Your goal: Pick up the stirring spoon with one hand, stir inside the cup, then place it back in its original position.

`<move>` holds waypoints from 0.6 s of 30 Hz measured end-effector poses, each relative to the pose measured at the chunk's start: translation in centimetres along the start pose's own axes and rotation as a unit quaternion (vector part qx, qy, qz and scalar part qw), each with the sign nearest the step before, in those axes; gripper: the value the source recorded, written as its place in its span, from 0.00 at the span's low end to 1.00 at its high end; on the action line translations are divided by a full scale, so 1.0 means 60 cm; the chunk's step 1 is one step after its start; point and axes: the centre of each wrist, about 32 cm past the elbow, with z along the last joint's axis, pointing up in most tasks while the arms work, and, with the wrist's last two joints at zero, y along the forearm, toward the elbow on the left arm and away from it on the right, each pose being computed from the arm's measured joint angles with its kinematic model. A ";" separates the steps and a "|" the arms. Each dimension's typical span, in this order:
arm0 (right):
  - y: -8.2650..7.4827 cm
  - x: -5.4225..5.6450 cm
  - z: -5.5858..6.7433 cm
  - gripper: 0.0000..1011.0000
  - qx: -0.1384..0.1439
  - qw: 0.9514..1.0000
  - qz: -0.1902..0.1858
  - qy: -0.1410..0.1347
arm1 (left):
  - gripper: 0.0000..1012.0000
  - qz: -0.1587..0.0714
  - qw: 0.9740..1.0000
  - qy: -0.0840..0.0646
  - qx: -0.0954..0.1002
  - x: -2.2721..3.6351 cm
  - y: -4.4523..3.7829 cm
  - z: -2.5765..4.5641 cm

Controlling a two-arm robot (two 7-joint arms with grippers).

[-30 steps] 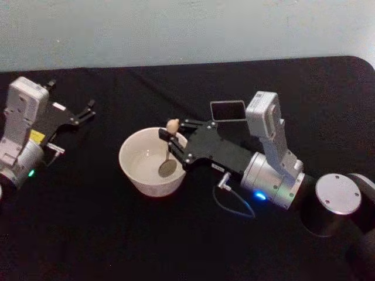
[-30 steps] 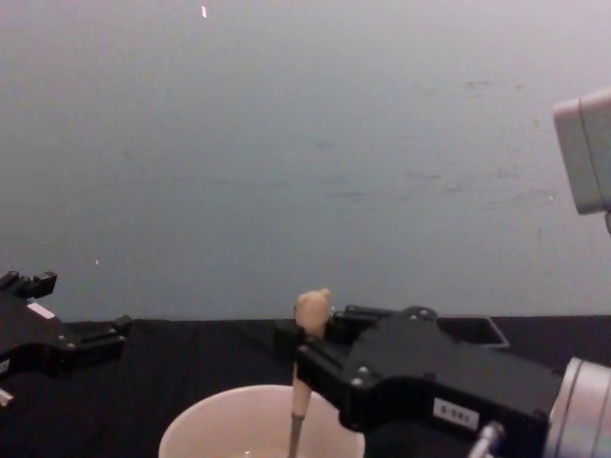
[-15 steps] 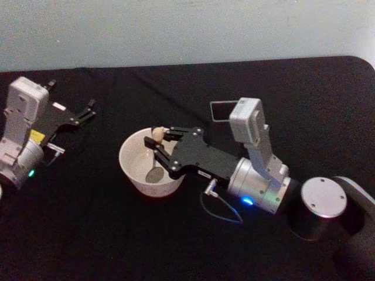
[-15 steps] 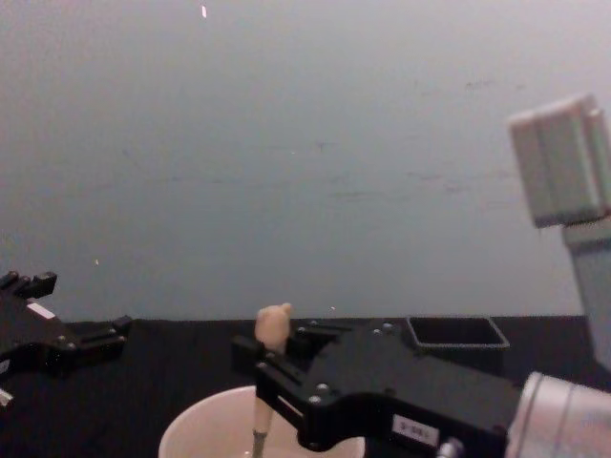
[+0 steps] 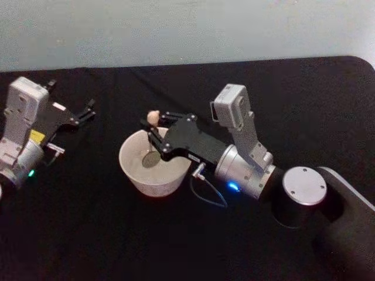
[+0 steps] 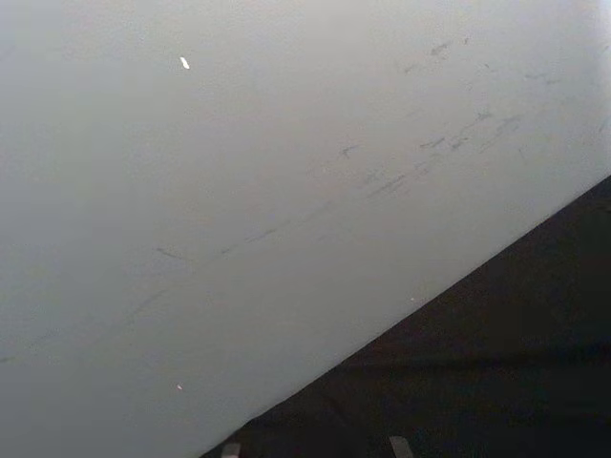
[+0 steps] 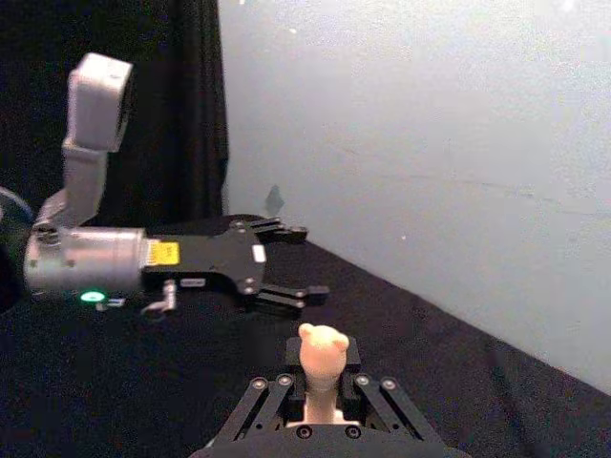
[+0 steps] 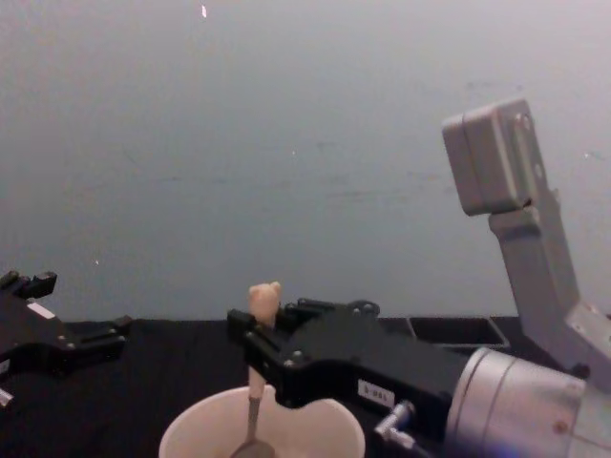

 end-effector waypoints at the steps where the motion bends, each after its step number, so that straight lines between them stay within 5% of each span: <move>1: 0.001 0.001 0.000 0.19 0.000 1.000 -0.002 0.000 | 0.99 0.000 1.000 0.000 0.000 0.0000 0.000 0.000; 18: -0.012 0.021 -0.003 0.19 -0.008 1.000 -0.028 -0.008 | 0.99 0.000 1.000 0.000 0.000 0.0000 0.000 0.000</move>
